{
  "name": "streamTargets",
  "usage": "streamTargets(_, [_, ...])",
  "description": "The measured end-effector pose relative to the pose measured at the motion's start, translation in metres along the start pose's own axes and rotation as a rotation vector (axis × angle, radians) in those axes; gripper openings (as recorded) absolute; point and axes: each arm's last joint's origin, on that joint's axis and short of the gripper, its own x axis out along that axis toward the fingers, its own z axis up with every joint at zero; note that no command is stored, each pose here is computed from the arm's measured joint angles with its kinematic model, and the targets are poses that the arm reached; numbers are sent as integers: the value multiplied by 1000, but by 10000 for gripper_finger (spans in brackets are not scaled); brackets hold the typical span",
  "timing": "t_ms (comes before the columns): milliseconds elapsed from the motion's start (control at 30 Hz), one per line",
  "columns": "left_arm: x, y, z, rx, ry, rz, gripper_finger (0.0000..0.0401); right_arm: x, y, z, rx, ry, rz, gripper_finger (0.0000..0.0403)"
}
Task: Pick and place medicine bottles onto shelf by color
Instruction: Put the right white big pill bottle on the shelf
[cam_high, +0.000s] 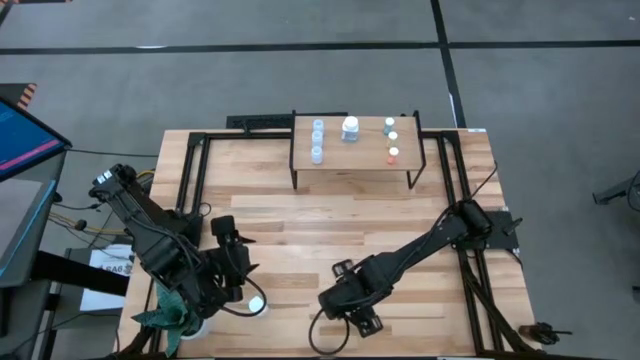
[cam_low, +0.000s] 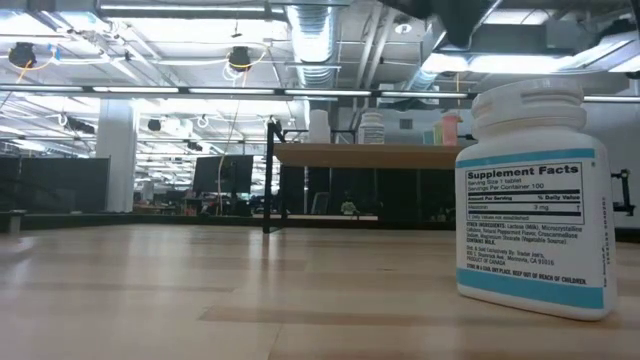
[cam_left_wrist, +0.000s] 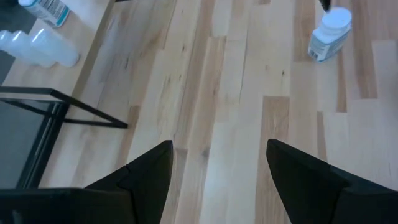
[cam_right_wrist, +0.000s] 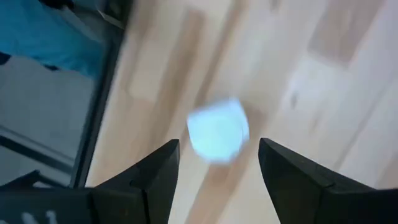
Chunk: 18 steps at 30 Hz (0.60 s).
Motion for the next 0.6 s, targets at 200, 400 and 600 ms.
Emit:
streamTargets(200, [0, 0, 0, 1, 0, 2, 247, -2, -3, -8, 62, 80, -15, 244])
streamTargets(400, [0, 1, 0, -10, -12, 14, 247, -2, -9, -6, 219, 62, -20, 246])
streamTargets(600, [0, 1, 0, -11, -12, 14, 247, -3, -16, -7, 290, 82, -32, 264])
